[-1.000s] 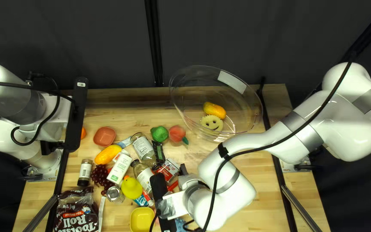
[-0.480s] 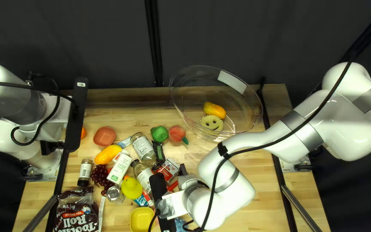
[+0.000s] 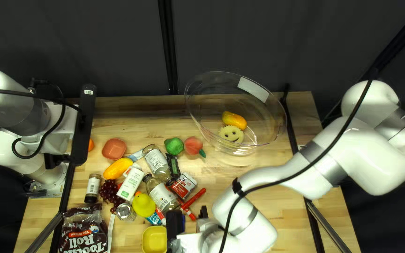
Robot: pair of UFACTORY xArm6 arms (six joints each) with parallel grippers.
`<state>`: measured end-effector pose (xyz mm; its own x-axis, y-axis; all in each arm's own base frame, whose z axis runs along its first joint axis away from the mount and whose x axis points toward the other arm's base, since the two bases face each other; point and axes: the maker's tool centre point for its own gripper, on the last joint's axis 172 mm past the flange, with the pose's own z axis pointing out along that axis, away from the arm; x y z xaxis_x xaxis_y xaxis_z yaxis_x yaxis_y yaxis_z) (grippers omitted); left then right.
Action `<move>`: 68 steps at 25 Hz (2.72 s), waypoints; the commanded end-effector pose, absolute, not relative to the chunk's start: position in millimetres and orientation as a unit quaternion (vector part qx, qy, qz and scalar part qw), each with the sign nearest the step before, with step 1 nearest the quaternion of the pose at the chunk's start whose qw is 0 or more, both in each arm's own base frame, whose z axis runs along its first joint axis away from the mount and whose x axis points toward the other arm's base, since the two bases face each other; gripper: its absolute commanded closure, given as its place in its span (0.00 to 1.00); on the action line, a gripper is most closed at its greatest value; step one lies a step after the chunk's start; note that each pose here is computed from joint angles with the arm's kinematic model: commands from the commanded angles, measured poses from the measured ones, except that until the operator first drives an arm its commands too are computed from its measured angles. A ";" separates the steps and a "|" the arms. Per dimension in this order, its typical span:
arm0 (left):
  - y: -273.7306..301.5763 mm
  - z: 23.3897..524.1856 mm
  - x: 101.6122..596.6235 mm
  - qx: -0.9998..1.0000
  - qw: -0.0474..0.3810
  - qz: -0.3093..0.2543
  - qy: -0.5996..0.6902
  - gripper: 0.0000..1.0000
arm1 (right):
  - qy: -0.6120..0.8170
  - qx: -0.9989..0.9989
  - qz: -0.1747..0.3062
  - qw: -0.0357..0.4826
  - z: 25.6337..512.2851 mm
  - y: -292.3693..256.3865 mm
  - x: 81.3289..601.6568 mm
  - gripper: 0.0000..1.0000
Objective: Pick up trash and place into trash bin
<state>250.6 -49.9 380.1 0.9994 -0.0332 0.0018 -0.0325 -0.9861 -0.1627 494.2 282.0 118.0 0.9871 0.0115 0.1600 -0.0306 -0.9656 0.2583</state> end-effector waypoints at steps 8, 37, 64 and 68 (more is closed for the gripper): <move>-49.9 380.1 250.6 -0.997 0.082 -0.002 0.016 0.00 | -0.035 0.988 0.060 0.136 71.5 300.8 514.1 0.00; -49.9 380.1 250.6 -0.997 0.082 -0.002 0.016 0.00 | -0.034 0.980 0.049 0.191 152.6 256.0 471.9 0.98; -49.9 380.1 250.6 -0.997 0.082 -0.002 0.016 0.00 | -0.140 0.952 0.054 0.266 294.1 -11.8 322.2 0.00; -49.9 380.1 250.6 -0.997 0.082 -0.002 0.016 0.00 | -0.131 0.952 0.061 0.270 303.4 3.3 336.8 0.00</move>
